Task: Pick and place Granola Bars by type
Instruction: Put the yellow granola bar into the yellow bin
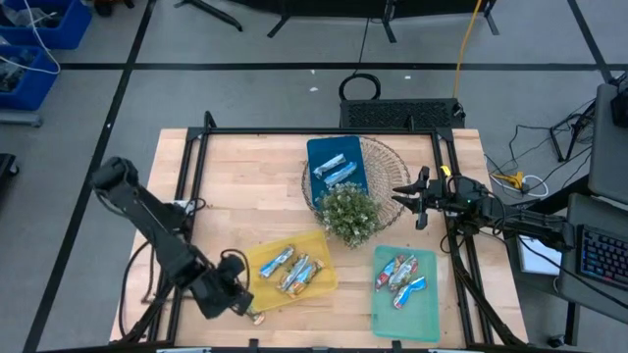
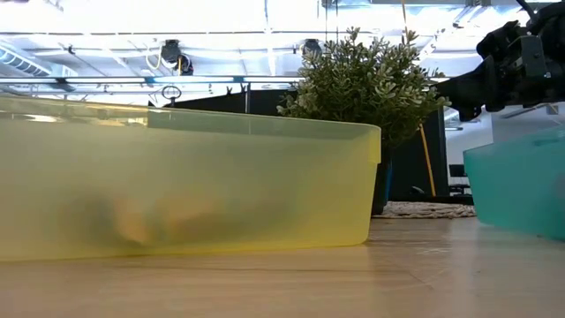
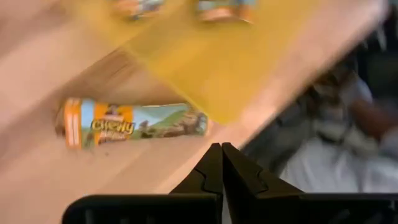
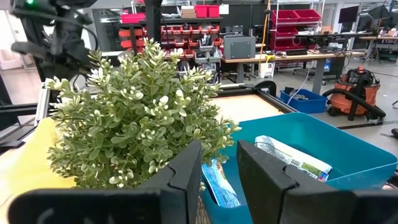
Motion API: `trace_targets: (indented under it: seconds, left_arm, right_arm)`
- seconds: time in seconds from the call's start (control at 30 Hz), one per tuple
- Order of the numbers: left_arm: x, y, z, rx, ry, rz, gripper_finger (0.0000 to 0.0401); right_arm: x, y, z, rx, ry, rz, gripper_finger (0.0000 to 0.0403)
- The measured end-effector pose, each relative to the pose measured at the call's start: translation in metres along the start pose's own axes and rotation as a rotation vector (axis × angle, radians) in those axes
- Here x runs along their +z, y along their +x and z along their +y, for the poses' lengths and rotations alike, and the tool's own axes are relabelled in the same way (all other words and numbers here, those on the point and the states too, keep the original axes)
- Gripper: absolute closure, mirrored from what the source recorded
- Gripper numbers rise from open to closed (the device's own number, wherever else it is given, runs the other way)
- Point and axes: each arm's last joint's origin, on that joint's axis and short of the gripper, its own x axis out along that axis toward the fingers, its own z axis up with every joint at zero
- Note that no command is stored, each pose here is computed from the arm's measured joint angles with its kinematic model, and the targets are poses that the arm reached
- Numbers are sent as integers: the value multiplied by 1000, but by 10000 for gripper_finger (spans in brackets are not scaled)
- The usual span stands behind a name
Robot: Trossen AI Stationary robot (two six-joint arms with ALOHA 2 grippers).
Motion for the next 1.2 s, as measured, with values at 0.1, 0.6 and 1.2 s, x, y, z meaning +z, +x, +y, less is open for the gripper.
trace_targets:
  seconds: [0.1, 0.6, 1.2]
  left_arm:
    - [-9, 19, 4, 66, -178, -32, 390]
    - [-18, 79, 29, 305, -546, -199, 383]
    - [-30, 64, 56, 769, -590, 15, 382]
  right_arm:
    - [0, 0, 0, 0, 0, 0, 309]
    - [0, 0, 0, 0, 0, 0, 309]
    - [0, 0, 0, 0, 0, 0, 309]
